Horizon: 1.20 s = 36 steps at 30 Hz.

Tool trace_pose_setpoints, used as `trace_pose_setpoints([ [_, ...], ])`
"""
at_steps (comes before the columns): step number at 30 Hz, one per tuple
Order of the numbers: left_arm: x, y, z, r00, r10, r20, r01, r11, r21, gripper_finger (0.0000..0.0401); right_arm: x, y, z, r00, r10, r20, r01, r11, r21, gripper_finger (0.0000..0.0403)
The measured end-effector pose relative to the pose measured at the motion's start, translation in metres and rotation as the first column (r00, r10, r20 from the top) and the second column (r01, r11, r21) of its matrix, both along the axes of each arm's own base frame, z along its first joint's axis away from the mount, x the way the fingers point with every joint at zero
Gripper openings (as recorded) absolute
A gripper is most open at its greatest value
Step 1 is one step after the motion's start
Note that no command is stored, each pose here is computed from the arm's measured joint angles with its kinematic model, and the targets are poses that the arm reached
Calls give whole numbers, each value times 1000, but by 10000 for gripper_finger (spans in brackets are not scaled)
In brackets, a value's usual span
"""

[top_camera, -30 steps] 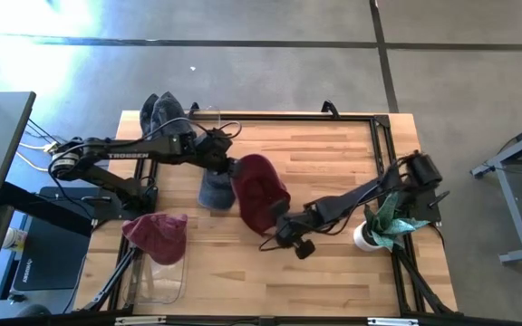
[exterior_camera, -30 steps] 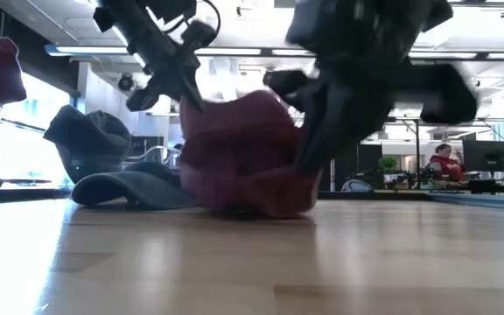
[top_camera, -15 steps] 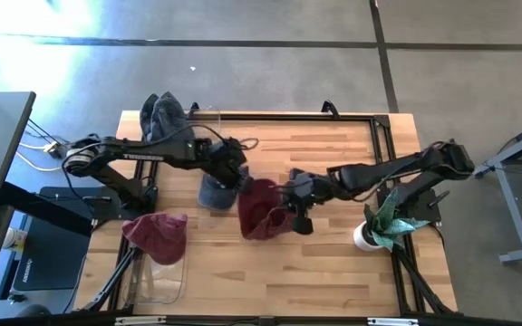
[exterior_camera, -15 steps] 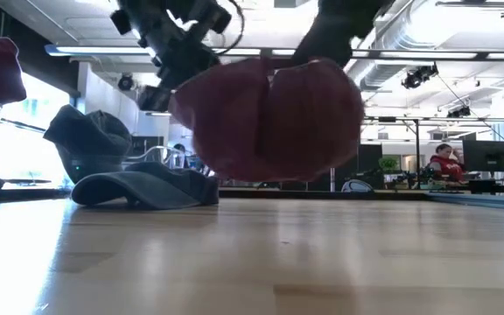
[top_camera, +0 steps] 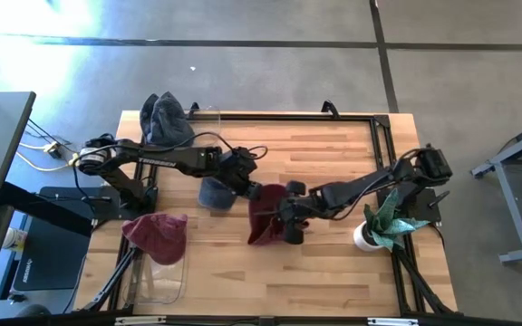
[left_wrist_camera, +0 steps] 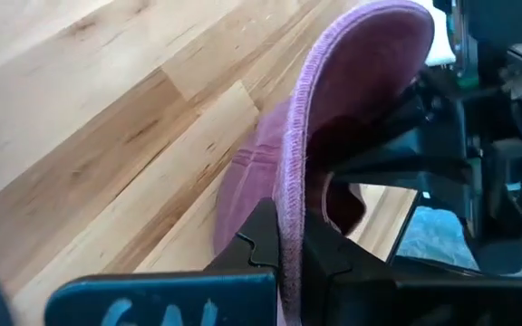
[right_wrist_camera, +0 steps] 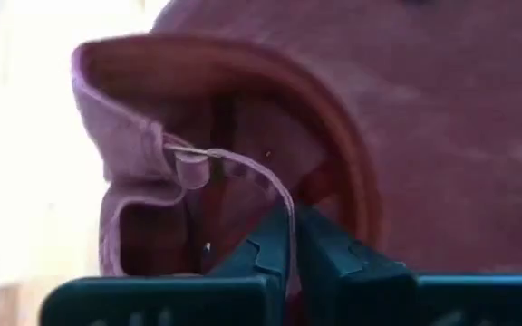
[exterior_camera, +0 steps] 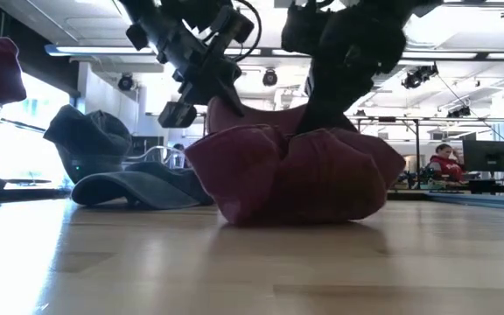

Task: Pick & Place hat
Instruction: Put the red cap into the bottom transparent bin

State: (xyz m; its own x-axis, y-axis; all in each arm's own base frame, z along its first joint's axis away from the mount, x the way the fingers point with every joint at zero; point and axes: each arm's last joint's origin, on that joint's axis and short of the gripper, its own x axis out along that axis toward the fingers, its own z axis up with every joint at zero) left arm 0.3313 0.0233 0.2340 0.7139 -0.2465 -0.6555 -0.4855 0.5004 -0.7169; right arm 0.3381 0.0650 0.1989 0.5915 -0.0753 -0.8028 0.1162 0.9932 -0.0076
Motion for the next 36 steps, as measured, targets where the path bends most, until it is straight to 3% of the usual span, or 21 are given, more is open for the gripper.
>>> trace_pose_setpoints([
  [5,3,-2,-7,1000,5,-23,-4,1000,31,1,1,-1,2,994,-104,29,103,995,13,76],
  [10,2,0,-7,999,24,-32,-22,998,56,1,-8,-3,27,961,-259,96,239,953,184,144],
  [14,2,0,-7,999,18,-28,-16,998,69,1,-24,6,51,940,-307,146,265,931,250,156],
  [17,2,0,-7,999,31,-27,-28,996,85,1,-35,17,66,950,-261,169,203,932,300,147],
  [21,3,1,-7,999,43,-24,-40,995,92,1,-41,46,69,977,-91,192,26,947,319,115],
  [25,3,2,-6,997,71,-24,-69,993,92,1,-36,77,50,979,49,196,-101,958,268,44],
  [28,3,1,-6,997,69,-24,-67,994,85,1,-26,92,28,974,98,205,-132,978,160,8],
  [32,3,0,-6,999,35,-24,-34,999,40,1,-14,93,-12,990,41,132,-44,999,17,20],
  [36,3,-2,-6,1000,0,-18,0,1000,-6,1,-6,77,-43,994,-88,65,96,986,-135,3],
])
